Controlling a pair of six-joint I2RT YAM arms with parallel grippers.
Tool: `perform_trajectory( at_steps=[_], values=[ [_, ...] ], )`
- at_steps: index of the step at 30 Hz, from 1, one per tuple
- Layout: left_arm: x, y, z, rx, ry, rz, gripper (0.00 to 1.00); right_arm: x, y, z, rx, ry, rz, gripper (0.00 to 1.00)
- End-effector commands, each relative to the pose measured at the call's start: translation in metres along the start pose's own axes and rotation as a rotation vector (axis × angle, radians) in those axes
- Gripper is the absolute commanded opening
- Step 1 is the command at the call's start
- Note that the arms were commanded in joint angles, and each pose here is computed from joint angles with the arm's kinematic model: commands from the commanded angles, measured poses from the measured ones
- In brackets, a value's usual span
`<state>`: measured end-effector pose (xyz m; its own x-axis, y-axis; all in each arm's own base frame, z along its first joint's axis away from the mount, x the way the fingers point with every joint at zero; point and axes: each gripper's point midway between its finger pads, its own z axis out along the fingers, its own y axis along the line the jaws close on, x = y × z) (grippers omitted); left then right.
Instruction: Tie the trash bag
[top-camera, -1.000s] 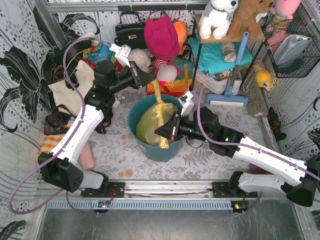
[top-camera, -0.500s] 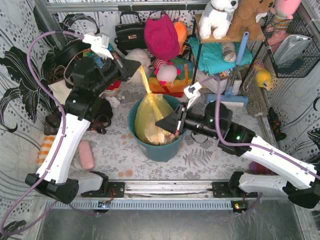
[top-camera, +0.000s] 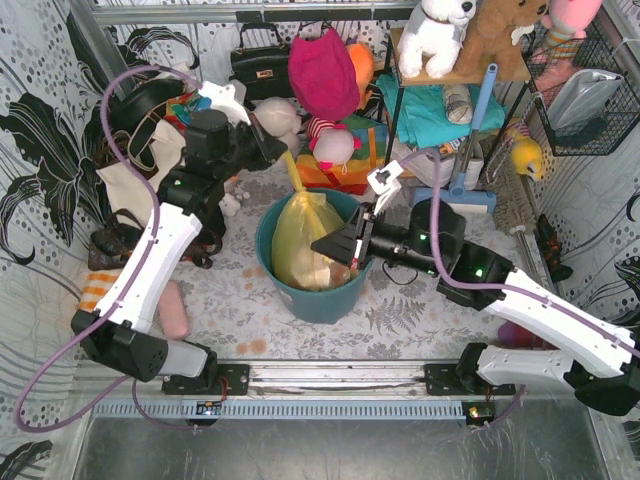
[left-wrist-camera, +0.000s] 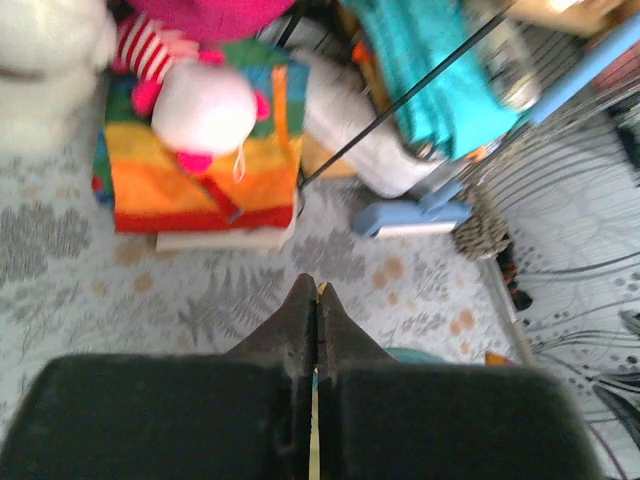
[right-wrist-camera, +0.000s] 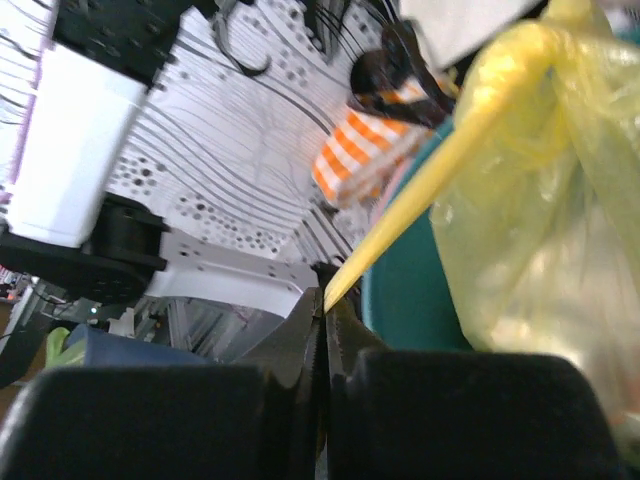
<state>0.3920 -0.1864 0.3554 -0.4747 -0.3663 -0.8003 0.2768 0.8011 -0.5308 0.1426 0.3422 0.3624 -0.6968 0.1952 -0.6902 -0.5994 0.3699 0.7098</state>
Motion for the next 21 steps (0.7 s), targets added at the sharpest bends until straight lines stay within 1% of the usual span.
perform_trajectory(
  at_steps=[1,3,5,10,13,17,18,20,21],
  values=[
    [-0.071,-0.042,-0.035,0.092,-0.22,0.059,0.0,-0.023,0.038,-0.019,-0.117,-0.046,-0.081,0.0],
    [-0.071,-0.043,-0.041,0.094,-0.226,0.052,0.0,-0.02,0.034,-0.022,-0.114,-0.056,-0.063,0.0],
    [-0.062,-0.039,-0.04,0.089,-0.204,0.041,0.0,-0.01,0.02,-0.019,-0.085,-0.046,-0.038,0.0],
    [-0.023,-0.011,-0.026,0.021,-0.115,-0.008,0.0,0.016,-0.009,-0.01,-0.023,-0.007,0.025,0.0],
    [-0.004,0.002,-0.014,-0.013,-0.054,-0.02,0.0,0.021,-0.01,-0.007,-0.031,0.008,0.027,0.0],
    [-0.01,-0.007,-0.015,0.024,-0.068,-0.032,0.0,0.021,-0.01,-0.006,-0.03,0.014,0.017,0.0],
    [-0.014,-0.011,-0.017,0.033,-0.077,-0.036,0.06,0.02,-0.01,-0.006,-0.028,0.014,0.015,0.0],
    [-0.022,-0.018,-0.024,0.046,-0.096,-0.05,0.32,0.019,-0.009,-0.006,-0.027,0.011,0.012,0.0],
    [-0.025,-0.021,-0.028,0.052,-0.104,-0.06,0.43,0.018,-0.009,-0.006,-0.027,0.007,0.011,0.0]
  ],
)
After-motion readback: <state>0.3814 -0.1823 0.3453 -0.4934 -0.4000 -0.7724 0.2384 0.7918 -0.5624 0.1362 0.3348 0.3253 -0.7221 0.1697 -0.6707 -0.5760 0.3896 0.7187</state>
